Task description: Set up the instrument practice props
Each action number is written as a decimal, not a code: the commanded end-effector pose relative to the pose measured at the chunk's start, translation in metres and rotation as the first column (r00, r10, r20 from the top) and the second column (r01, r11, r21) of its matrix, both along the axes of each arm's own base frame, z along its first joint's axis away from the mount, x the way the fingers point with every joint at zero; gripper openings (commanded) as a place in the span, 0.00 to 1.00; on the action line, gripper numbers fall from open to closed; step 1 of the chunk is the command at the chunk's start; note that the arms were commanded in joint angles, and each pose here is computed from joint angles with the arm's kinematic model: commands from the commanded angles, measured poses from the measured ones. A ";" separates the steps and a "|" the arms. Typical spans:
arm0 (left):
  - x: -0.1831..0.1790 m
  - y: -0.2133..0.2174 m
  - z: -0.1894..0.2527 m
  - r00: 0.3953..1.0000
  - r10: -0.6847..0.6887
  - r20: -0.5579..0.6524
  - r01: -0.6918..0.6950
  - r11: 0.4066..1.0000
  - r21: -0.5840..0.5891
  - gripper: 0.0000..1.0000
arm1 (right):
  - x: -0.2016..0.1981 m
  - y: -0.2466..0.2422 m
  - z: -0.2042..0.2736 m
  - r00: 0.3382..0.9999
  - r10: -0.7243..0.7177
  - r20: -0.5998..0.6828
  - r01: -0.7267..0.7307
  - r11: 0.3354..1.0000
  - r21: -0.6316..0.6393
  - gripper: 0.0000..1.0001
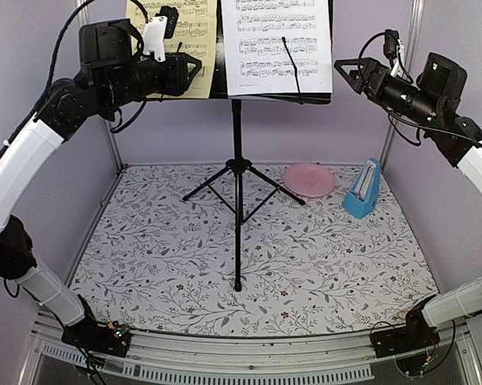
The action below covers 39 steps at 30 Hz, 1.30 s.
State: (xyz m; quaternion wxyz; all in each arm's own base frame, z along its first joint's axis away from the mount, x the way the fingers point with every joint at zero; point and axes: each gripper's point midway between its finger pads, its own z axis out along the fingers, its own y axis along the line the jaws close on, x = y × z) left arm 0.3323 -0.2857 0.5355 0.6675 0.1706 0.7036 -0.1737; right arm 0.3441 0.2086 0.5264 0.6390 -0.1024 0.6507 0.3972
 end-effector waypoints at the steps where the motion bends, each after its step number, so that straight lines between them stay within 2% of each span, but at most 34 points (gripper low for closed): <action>1: 0.003 -0.004 -0.028 0.996 0.031 -0.083 -0.027 0.999 0.046 0.32 | -0.010 -0.008 0.012 0.999 -0.017 0.045 0.016 1.000 0.017 0.81; 8: 0.005 -0.008 -0.047 0.992 0.031 -0.123 -0.024 0.998 0.059 0.16 | -0.005 -0.006 0.002 1.000 -0.012 0.022 0.012 1.000 0.013 0.75; 25: 0.023 -0.035 -0.057 0.993 0.000 -0.121 0.006 0.999 0.046 0.12 | -0.004 -0.003 0.000 1.000 0.006 0.007 -0.006 1.000 0.028 0.73; 30: 0.022 -0.040 -0.045 0.996 -0.031 -0.087 0.033 0.999 0.026 0.12 | -0.006 -0.002 0.001 1.000 0.018 0.005 -0.018 0.999 0.034 0.73; 31: 0.021 -0.041 -0.041 0.996 -0.039 -0.078 0.040 0.999 0.018 0.14 | -0.008 -0.002 0.002 1.000 0.020 0.008 -0.020 0.999 0.034 0.73; 39: 0.000 -0.033 0.009 0.994 -0.101 0.037 0.103 0.992 -0.066 0.51 | -0.020 -0.003 0.024 0.998 0.041 0.049 -0.043 0.999 0.033 0.83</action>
